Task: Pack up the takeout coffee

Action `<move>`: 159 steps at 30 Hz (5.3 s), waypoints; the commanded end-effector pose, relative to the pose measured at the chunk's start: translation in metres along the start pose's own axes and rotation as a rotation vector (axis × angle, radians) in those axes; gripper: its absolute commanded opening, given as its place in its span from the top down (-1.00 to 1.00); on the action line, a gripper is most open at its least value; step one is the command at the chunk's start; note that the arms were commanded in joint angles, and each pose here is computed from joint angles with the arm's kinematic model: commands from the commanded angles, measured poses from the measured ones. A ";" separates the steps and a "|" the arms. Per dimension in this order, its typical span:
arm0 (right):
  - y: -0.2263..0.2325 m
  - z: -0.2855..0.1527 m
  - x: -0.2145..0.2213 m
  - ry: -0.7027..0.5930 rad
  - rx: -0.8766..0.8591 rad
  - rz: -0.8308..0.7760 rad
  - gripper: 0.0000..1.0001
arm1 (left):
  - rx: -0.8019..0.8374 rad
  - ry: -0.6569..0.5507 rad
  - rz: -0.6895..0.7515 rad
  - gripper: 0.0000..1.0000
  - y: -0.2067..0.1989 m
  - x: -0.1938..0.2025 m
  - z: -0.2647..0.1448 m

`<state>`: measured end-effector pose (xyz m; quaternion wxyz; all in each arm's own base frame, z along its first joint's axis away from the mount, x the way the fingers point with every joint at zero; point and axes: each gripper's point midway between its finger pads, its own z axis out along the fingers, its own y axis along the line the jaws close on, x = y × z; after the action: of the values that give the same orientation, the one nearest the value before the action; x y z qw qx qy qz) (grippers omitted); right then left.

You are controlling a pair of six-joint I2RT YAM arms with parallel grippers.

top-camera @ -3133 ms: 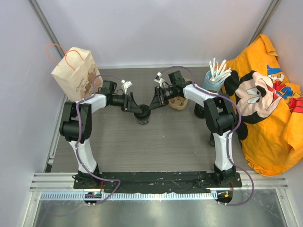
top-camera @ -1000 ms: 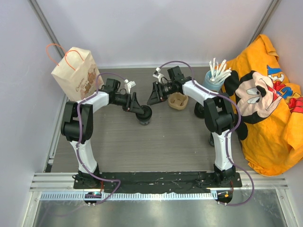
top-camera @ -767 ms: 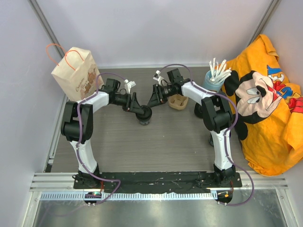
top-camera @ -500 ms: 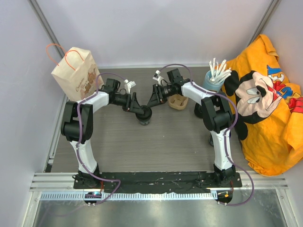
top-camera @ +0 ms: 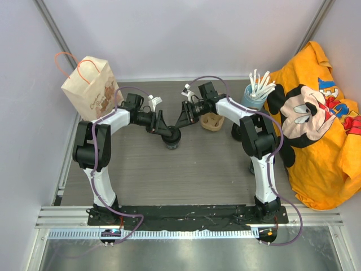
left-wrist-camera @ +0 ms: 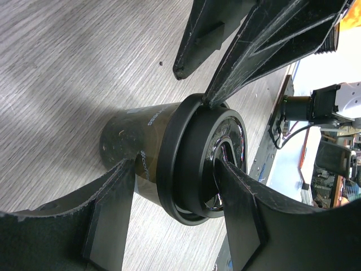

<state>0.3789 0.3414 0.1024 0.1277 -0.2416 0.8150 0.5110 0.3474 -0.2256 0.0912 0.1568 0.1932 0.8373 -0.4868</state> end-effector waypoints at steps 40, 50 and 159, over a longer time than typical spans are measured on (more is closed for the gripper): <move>0.030 0.017 -0.007 0.044 -0.127 0.009 -0.01 | -0.238 0.135 0.017 0.35 0.053 0.041 0.012; 0.027 0.028 0.012 0.078 -0.133 0.022 0.04 | -0.247 0.134 0.024 0.38 0.054 0.039 0.012; 0.042 -0.017 0.054 0.063 -0.094 0.047 -0.33 | -0.367 0.142 0.079 0.77 0.058 0.047 0.004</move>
<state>0.2998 0.3157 0.1060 0.0700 -0.2495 0.8126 0.5220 0.3228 -0.2373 0.0924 0.1469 0.2245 0.8512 -0.4511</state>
